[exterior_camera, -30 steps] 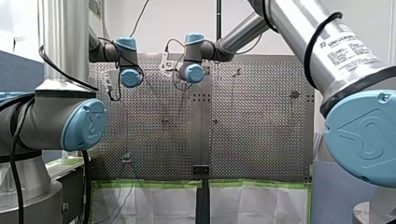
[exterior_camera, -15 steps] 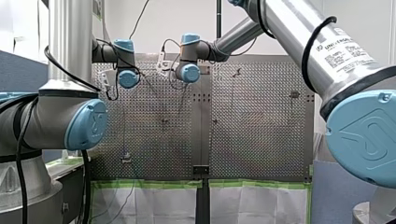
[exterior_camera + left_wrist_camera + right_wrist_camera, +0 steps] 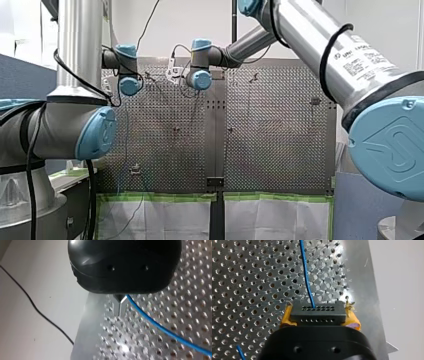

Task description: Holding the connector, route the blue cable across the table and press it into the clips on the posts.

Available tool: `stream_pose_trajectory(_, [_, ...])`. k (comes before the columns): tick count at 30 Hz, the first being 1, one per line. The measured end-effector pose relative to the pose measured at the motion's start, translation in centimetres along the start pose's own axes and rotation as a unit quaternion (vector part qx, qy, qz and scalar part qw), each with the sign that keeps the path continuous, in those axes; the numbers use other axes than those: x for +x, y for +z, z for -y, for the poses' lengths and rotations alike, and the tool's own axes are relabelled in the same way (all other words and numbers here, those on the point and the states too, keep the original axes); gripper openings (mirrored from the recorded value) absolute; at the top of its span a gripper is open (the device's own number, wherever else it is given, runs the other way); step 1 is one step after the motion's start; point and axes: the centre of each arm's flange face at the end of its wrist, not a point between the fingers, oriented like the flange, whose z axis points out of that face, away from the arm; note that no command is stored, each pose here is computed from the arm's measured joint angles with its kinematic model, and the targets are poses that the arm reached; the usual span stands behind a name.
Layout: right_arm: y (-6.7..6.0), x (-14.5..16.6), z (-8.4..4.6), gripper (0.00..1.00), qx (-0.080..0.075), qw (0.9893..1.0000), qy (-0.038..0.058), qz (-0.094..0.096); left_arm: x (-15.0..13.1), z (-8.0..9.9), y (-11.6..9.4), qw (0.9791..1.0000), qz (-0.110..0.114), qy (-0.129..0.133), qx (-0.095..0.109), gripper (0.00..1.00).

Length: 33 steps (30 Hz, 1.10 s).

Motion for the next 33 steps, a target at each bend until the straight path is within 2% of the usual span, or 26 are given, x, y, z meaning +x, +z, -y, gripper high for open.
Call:
stream_pose_trajectory(7, [1.1,2.0,-0.5,0.00,-0.008,0.9998,-0.0001,-0.015,2.3,-0.3,1.3,0.9996,-0.010,-0.009,0.025,0.00])
stream_pose_trajectory(14, [1.6,2.8,-0.8,0.00,-0.018,0.9996,-0.0010,-0.023,4.4,0.1,2.8,0.9980,-0.015,-0.029,0.055,0.00])
stream_pose_trajectory(18, [1.7,3.0,-1.0,0.00,-0.020,0.9995,-0.0019,-0.025,5.1,0.0,3.0,0.9977,-0.021,-0.031,0.057,0.00])
stream_pose_trajectory(22, [1.7,3.0,-1.0,0.00,-0.021,0.9995,-0.0025,-0.025,5.4,-0.4,3.0,0.9978,-0.027,-0.039,0.047,0.00])
stream_pose_trajectory(23, [1.7,3.0,-1.0,0.00,-0.021,0.9995,-0.0025,-0.025,5.4,-0.5,2.9,0.9976,-0.029,-0.043,0.044,0.07])
stream_pose_trajectory(24, [1.6,3.0,-1.0,0.00,-0.022,0.9995,-0.0026,-0.024,5.4,-0.5,2.9,0.9975,-0.031,-0.046,0.043,0.07])
stream_pose_trajectory(25, [1.6,2.9,-1.0,0.00,-0.024,0.9995,-0.0027,-0.023,5.5,-0.6,2.8,0.9973,-0.034,-0.049,0.042,0.14])
stream_pose_trajectory(26, [1.6,2.9,-1.0,0.00,-0.025,0.9995,-0.0028,-0.022,5.6,-0.6,2.7,0.9970,-0.039,-0.054,0.040,0.52])
stream_pose_trajectory(27, [1.5,2.9,-1.0,0.00,-0.026,0.9994,-0.0029,-0.021,5.6,-0.6,2.7,0.9967,-0.043,-0.057,0.038,0.52])
stream_pose_trajectory(29, [1.5,2.8,-0.9,0.00,-0.028,0.9994,-0.0032,-0.018,5.6,-0.7,2.5,0.9960,-0.050,-0.065,0.035,0.87])
stream_pose_trajectory(30, [1.4,2.8,-0.9,0.00,-0.029,0.9994,-0.0033,-0.017,5.6,-0.7,2.4,0.9957,-0.053,-0.068,0.033,0.87])
stream_pose_trajectory(31, [1.4,2.7,-1.0,0.00,-0.030,0.9994,-0.0035,-0.015,5.5,-0.7,2.4,0.9954,-0.055,-0.071,0.032,1.00])
stream_pose_trajectory(33, [1.3,2.7,-1.0,0.00,-0.033,0.9994,-0.0036,-0.013,4.9,-0.8,2.2,0.9949,-0.057,-0.079,0.026,1.00])
